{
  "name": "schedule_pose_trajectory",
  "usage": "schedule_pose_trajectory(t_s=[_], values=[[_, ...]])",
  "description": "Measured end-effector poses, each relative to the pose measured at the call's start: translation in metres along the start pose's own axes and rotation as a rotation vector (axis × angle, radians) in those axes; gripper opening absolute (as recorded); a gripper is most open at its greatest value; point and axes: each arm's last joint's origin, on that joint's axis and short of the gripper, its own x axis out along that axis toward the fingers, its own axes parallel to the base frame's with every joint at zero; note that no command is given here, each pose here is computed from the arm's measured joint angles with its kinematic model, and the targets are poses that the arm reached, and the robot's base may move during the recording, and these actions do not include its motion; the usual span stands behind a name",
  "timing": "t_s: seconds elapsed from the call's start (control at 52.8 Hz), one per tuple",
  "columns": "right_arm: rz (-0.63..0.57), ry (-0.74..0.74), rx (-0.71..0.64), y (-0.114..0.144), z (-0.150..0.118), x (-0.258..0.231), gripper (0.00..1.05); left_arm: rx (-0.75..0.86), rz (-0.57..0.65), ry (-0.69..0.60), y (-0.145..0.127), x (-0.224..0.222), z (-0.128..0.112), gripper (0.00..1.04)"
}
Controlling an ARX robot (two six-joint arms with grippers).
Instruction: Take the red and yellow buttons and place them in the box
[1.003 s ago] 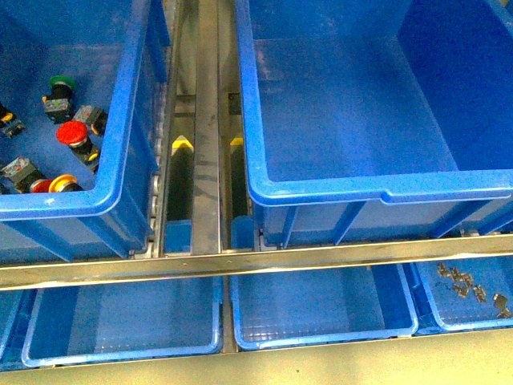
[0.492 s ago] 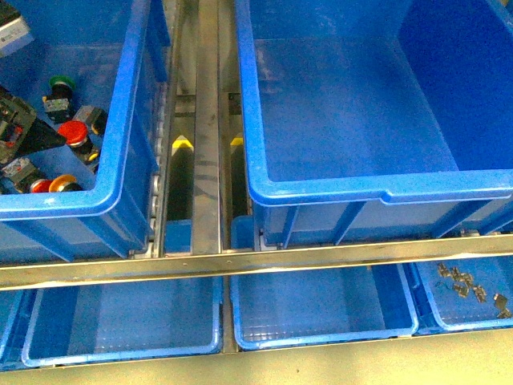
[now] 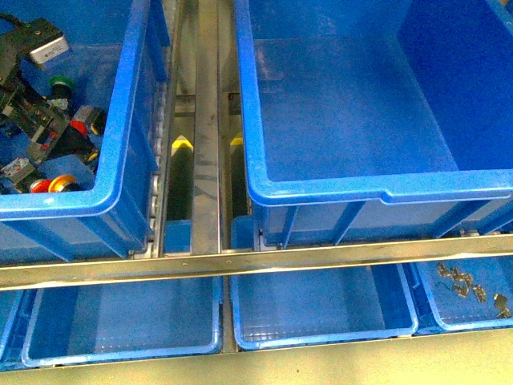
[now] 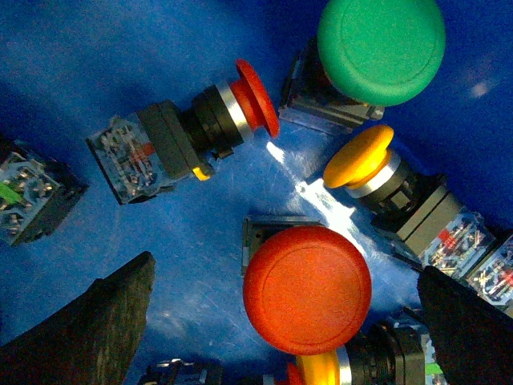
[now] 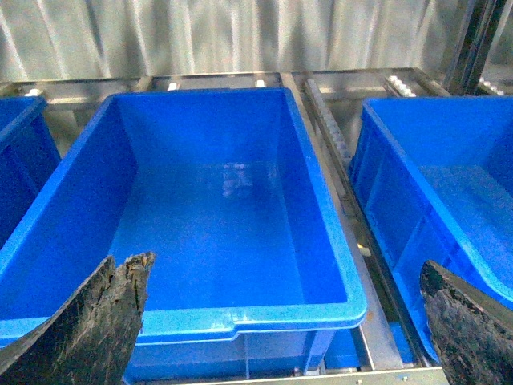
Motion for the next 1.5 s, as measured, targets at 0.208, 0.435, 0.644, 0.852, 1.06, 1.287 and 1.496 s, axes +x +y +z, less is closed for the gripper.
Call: schedule_pose_trajectory(t_s=[0.208, 0.435, 0.644, 0.852, 1.06, 1.287, 1.496], values=[[0.000, 0.000, 0.000, 0.000, 0.000, 0.000, 0.99, 0.001, -0.016, 0.013, 0.000, 0.009, -0.005, 0.97], [0.000, 0.000, 0.000, 0.000, 0.000, 0.000, 0.99, 0.016, -0.031, -0.007, -0.005, 0.016, 0.001, 0.97], [0.000, 0.000, 0.000, 0.000, 0.000, 0.000, 0.99, 0.018, -0.044, -0.017, -0.009, 0.020, 0.005, 0.93], [0.000, 0.000, 0.000, 0.000, 0.000, 0.000, 0.99, 0.011, -0.051, -0.023, -0.011, 0.021, 0.006, 0.64], [0.000, 0.000, 0.000, 0.000, 0.000, 0.000, 0.99, 0.006, -0.051, -0.023, -0.011, 0.021, 0.006, 0.34], [0.000, 0.000, 0.000, 0.000, 0.000, 0.000, 0.99, -0.011, -0.032, -0.035, -0.006, 0.019, 0.005, 0.34], [0.000, 0.000, 0.000, 0.000, 0.000, 0.000, 0.99, -0.135, 0.001, -0.090, 0.008, 0.006, 0.003, 0.34]])
